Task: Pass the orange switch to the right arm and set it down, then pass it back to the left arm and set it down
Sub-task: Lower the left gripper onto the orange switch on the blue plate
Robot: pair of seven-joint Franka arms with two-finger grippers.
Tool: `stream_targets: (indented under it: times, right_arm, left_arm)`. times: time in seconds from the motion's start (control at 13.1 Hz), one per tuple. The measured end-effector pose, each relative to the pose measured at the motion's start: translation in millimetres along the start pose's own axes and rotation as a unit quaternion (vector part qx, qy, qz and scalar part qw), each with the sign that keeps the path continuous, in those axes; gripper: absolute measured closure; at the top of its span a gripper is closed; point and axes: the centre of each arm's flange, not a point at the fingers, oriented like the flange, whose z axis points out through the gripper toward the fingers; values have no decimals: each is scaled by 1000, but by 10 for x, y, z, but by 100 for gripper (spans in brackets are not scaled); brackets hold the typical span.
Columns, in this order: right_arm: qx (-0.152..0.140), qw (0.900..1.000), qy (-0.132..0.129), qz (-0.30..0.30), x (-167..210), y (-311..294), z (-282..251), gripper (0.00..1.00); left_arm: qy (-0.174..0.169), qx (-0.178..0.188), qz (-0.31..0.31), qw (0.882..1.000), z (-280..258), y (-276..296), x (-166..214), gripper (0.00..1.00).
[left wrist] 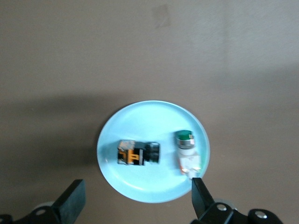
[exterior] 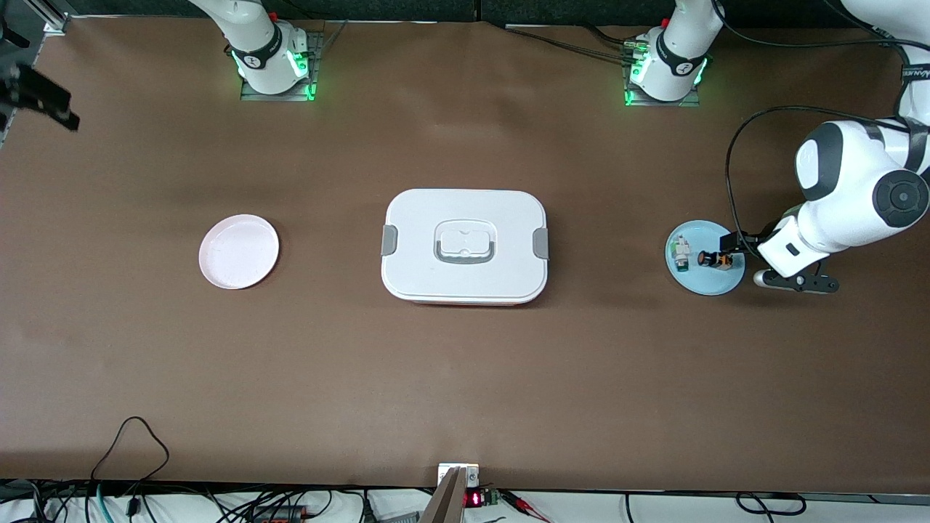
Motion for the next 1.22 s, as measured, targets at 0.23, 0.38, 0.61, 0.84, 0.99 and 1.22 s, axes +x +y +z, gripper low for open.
stream_targets:
  times: [0.23, 0.38, 0.61, 0.84, 0.99, 1.22]
  right_arm:
    - [-2, 1000, 23, 3, 163, 20, 44, 0]
    - [-1, 1000, 18, 2, 191, 1, 92, 0]
    - [-2, 1000, 8, 1, 240, -20, 177, 0]
    - [-3, 1000, -4, 0, 326, -38, 321, 0]
    - [-4, 1000, -5, -4, 344, -81, 337, 0]
    - [-2, 1000, -2, -9, 342, -146, 312, 0]
  left_arm:
    - [5, -5, -1, 1000, 358, -196, -39, 0]
    - [27, -3, 1, 1000, 620, -163, -78, 0]
    - [29, -5, -2, 1000, 936, -140, -228, 0]
    - [20, -13, -13, 1000, 1073, -198, -285, 0]
    - [14, -21, -17, 1000, 1156, -177, -290, 0]
    - [16, -31, -14, 999, 1288, -44, -250, 0]
